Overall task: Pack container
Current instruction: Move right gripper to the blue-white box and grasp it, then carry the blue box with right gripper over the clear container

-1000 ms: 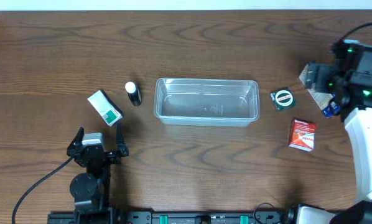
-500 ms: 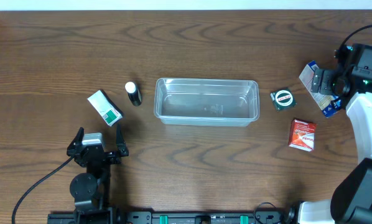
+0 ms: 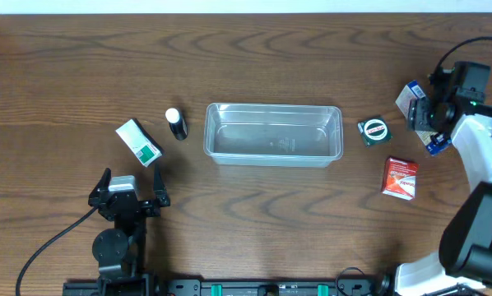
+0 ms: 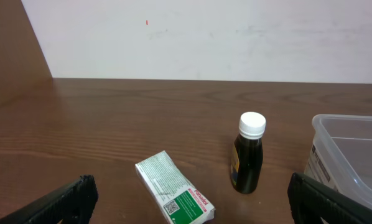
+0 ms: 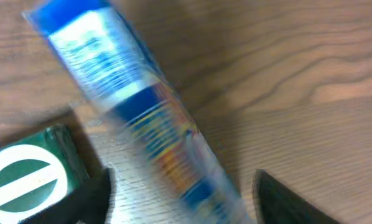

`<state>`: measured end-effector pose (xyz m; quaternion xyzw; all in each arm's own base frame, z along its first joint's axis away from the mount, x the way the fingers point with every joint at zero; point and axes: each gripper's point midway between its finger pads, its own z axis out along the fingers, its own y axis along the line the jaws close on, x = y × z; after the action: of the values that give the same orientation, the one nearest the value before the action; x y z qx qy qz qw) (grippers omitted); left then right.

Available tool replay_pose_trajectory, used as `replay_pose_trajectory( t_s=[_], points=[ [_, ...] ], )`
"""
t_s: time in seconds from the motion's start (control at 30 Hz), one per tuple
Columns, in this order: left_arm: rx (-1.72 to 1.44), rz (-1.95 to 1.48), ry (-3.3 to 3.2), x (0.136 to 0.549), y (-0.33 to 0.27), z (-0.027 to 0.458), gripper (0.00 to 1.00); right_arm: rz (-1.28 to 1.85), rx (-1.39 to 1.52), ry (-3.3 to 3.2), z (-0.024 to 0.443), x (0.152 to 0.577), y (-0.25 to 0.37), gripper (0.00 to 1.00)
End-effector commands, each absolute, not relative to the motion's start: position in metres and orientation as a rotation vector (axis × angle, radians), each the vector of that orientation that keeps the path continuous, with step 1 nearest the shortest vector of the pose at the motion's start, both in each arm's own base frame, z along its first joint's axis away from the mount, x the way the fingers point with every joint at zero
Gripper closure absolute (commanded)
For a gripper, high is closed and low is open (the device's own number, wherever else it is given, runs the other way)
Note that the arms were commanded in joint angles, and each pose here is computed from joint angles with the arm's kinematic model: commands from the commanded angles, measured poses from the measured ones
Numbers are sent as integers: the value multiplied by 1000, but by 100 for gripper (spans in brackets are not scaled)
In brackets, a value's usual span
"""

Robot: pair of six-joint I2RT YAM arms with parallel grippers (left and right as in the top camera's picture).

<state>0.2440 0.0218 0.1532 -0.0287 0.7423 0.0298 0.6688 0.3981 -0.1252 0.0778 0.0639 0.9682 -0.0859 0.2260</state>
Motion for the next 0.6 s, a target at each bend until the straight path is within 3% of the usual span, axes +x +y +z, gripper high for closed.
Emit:
replay_pose_trajectory(
  t_s=[0.0,0.2,0.33,0.43,0.57],
  points=[
    [-71,53,1719,243,21,138,2,-211,176,2672,76,401,-125,50],
    [-71,53,1719,243,21,138,2,-220,177,2663,79,401,-126,77],
    [-70,52,1719,243,21,138,2,-219,201,2627,92,405,-127,85],
    [-70,52,1719,243,21,138,2,-195,243,2560,122,411,-123,99],
    [-71,53,1719,243,21,138,2,-112,161,2423,182,422,-97,99]
  ],
)
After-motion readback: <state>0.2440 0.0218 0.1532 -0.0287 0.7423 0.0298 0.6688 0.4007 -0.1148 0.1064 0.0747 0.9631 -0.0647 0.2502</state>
